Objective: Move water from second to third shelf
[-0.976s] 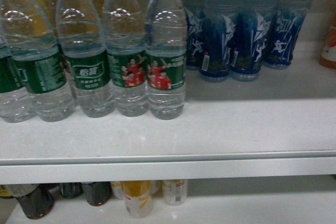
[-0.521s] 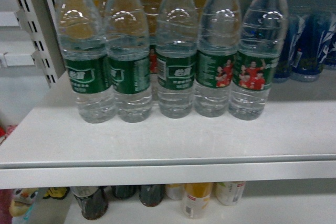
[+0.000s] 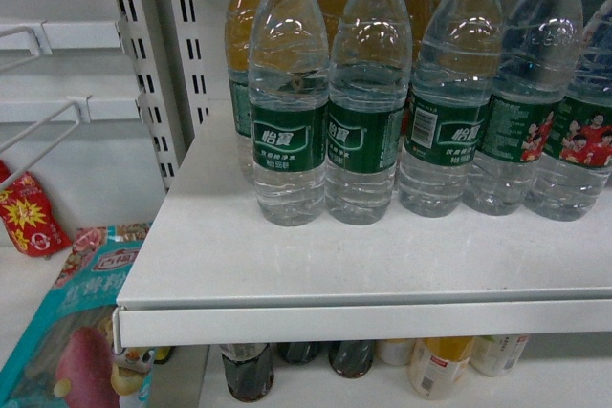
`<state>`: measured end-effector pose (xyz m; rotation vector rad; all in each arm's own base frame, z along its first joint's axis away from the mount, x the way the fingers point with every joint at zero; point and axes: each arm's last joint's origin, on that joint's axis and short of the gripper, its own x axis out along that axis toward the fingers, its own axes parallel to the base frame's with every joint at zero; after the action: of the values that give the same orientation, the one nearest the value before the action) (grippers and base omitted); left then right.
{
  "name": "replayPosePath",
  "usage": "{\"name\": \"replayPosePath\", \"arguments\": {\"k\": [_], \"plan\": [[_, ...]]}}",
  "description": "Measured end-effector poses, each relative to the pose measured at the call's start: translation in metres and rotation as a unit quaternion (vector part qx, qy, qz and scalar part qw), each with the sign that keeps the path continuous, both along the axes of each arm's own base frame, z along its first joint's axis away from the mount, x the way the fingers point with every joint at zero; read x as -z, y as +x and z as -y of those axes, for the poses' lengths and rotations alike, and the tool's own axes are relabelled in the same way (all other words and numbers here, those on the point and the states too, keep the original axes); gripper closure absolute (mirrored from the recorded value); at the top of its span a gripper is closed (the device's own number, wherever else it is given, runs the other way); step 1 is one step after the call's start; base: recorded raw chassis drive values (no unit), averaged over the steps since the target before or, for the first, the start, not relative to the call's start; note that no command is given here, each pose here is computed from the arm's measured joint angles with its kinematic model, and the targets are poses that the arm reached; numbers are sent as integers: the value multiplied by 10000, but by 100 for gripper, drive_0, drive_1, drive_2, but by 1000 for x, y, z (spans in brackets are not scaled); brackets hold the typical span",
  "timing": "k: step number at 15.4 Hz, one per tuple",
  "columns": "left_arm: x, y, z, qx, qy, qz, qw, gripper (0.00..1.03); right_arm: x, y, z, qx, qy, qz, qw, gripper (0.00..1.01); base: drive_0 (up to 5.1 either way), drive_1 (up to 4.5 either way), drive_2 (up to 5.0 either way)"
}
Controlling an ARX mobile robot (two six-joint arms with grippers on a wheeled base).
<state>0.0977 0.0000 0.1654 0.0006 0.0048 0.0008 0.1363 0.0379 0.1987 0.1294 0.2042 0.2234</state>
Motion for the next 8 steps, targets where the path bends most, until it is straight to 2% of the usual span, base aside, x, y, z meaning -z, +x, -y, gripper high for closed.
{"name": "replayPosePath", "arguments": {"k": [6,7,8], "plan": [[0,0,0,8,0,6,10000,5,0,0,0,2,1,8,10000,62,0,0,0],[0,0,0,8,0,6,10000,5,0,0,0,59,11,112,9999,62,0,0,0],[0,0,0,6,0,6,10000,5,-1,3,-4,184,-10,401,9990,62,0,0,0]]}}
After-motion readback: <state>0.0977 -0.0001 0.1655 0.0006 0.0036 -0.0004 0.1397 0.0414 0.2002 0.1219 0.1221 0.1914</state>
